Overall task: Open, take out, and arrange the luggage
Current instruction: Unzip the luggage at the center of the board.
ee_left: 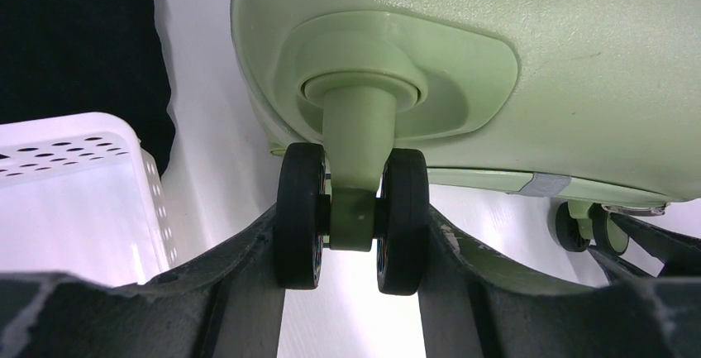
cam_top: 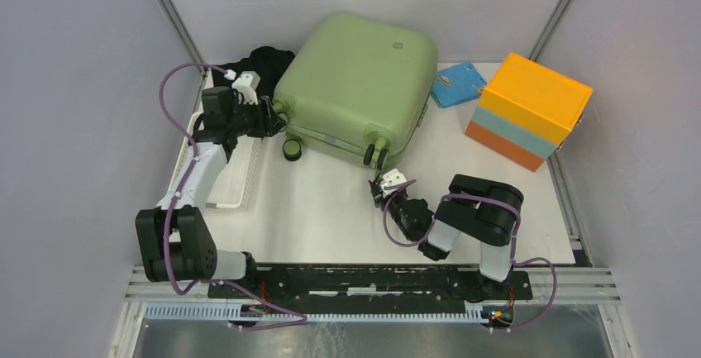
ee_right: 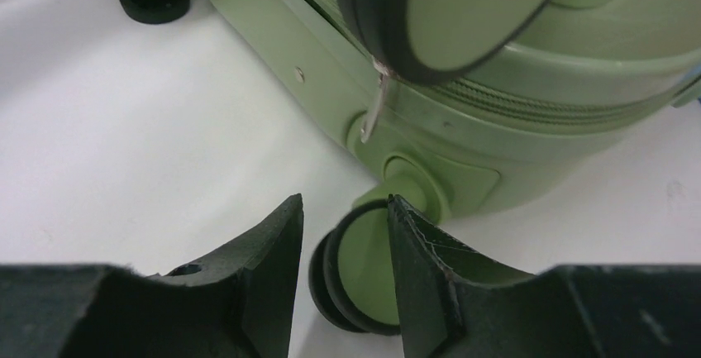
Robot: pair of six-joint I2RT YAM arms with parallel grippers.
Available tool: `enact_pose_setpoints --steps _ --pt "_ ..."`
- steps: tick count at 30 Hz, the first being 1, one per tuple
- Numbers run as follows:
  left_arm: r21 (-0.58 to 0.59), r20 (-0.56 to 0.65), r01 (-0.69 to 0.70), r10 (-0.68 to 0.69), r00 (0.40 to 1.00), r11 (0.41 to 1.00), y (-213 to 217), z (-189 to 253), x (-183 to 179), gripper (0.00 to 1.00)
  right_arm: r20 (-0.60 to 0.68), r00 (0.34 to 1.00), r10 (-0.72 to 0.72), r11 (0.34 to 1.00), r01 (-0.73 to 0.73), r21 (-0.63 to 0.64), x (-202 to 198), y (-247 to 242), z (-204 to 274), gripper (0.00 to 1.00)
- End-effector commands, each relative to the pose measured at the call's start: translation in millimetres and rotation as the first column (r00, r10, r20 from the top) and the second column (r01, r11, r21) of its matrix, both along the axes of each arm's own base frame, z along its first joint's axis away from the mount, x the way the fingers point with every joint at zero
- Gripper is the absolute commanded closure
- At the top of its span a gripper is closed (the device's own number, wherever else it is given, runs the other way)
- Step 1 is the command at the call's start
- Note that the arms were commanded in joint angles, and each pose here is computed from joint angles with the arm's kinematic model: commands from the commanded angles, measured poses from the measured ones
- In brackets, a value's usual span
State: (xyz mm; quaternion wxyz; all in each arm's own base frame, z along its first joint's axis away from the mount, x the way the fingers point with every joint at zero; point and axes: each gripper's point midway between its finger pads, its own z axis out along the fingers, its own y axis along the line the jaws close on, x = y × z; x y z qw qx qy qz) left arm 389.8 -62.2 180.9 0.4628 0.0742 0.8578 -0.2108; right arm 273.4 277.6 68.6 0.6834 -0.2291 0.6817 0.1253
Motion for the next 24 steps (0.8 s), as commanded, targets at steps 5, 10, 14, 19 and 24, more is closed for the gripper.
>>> enact_pose_setpoints --steps 5,10,14,19,24 --pt "-0.033 0.065 -0.013 0.015 0.998 0.999 2.5 26.0 -1.3 0.72 0.200 0.978 -0.065 0.904 -0.027 0.426 7.7 8.4 107.1 0.52" --pt "-0.036 0.073 -0.010 0.013 0.997 0.999 1.8 28.7 -1.7 0.72 0.202 0.971 -0.128 0.896 0.026 0.443 15.6 3.5 113.9 0.53" --pt "-0.036 0.074 -0.012 0.015 0.997 0.999 2.1 28.9 -2.0 0.72 0.192 0.963 -0.186 0.887 0.081 0.455 21.2 -3.9 116.4 0.53" --pt "-0.037 0.075 -0.010 0.013 0.997 0.999 1.5 29.2 -2.4 0.72 0.179 0.953 -0.244 0.870 0.133 0.475 25.0 -12.8 120.9 0.53" --pt "-0.038 0.076 -0.010 0.012 0.997 0.999 1.7 29.3 -2.7 0.72 0.194 0.947 -0.255 0.866 0.134 0.483 27.5 -11.7 129.0 0.53"
